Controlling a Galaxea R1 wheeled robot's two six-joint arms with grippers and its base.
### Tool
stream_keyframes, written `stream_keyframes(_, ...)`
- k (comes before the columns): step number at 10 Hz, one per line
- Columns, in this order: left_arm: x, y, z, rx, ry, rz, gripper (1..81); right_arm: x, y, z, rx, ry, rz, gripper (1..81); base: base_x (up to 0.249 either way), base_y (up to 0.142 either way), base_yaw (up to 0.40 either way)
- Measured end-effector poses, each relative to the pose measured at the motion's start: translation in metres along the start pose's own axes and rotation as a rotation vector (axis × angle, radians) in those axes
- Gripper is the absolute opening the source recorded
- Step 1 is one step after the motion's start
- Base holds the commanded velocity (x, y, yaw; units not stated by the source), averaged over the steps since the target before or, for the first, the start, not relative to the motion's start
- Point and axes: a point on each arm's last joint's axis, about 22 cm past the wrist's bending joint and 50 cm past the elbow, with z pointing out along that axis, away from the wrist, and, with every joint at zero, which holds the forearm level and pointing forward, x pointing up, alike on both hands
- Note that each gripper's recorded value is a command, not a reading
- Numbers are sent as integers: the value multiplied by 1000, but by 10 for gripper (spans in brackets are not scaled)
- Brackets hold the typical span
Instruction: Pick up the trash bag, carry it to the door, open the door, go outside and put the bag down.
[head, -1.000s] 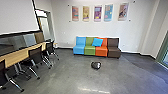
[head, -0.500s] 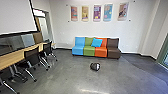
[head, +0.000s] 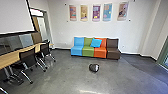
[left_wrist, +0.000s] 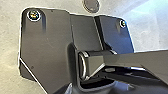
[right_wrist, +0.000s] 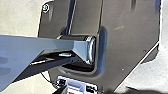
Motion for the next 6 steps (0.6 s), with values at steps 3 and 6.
stream_keyframes(3,0,0,0,0,1,0,811,0,0,0,0,0,0,811,159,-90,0)
stream_keyframes(6,0,0,0,0,1,0,811,0,0,0,0,1,0,811,159,-77,0)
